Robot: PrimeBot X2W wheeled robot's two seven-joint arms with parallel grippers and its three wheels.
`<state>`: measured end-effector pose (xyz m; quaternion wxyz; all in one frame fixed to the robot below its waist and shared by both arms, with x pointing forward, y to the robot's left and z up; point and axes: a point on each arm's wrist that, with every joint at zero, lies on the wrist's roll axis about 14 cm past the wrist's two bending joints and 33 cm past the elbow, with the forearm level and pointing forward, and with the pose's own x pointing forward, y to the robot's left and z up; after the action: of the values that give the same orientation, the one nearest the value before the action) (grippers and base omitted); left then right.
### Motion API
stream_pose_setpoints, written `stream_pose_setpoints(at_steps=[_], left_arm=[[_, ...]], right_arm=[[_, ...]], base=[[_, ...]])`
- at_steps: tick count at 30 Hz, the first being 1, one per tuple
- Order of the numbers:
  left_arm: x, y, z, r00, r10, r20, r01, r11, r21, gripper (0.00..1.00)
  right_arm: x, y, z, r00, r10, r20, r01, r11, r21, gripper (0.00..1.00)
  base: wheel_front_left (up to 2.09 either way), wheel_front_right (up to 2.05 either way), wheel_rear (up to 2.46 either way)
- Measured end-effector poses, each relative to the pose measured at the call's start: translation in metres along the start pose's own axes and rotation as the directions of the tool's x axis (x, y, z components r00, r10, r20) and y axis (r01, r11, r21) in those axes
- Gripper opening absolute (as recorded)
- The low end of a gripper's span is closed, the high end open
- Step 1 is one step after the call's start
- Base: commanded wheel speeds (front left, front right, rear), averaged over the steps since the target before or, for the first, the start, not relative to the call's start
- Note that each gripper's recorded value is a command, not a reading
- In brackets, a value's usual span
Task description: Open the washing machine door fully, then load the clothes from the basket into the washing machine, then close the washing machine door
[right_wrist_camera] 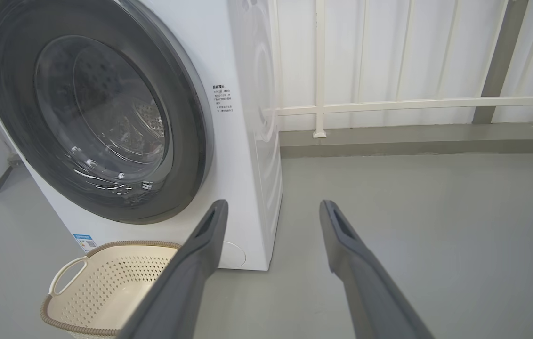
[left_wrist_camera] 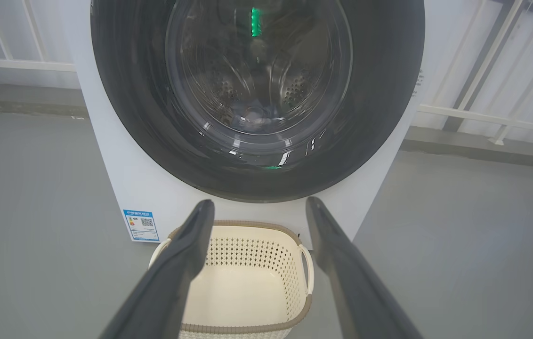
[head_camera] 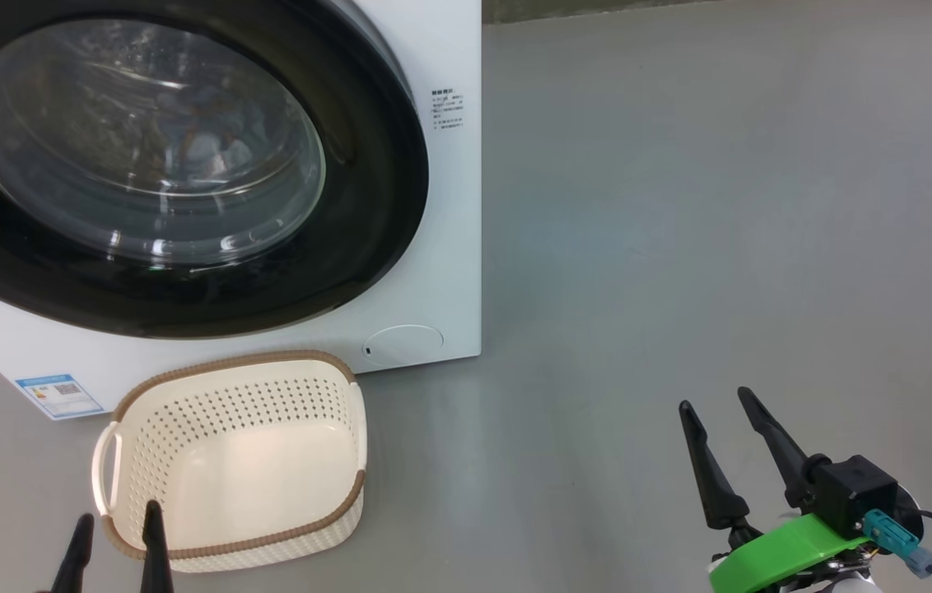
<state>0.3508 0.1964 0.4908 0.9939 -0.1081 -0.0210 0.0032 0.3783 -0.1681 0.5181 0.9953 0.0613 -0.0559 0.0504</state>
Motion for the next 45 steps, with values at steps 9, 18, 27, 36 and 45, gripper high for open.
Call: stream_pose_setpoints(at_steps=[9,18,27,36,45], left_arm=[[-0.010,0.005,-0.004,1.000,0.014,-0.018,-0.013,1.000,0.010,1.00],[-0.012,0.007,-0.003,1.000,0.021,-0.015,-0.021,1.000,0.011,1.00],[-0.016,0.009,0.000,1.000,0.029,-0.004,-0.029,1.000,0.011,1.00],[-0.017,0.007,-0.001,1.000,0.024,-0.008,-0.024,1.000,0.009,1.00],[-0.023,0.000,-0.027,0.996,0.034,-0.082,-0.037,0.998,-0.040,0.00]], right_arm=[[-0.008,-0.004,-0.004,1.000,-0.018,-0.013,0.018,1.000,0.000,1.00],[-0.007,-0.006,-0.004,1.000,-0.019,-0.014,0.018,0.999,-0.027,1.00],[-0.007,-0.004,-0.001,1.000,-0.013,-0.005,0.013,1.000,-0.027,1.00],[-0.008,-0.004,-0.005,1.000,-0.013,-0.017,0.012,1.000,-0.026,1.00],[-0.026,-0.009,-0.040,0.991,-0.036,-0.132,0.034,0.999,-0.011,0.00]], base=[[0.00,0.00,0.00],[0.00,0.00,0.00],[0.00,0.00,0.00],[0.00,0.00,0.00],[0.00,0.00,0.00]])
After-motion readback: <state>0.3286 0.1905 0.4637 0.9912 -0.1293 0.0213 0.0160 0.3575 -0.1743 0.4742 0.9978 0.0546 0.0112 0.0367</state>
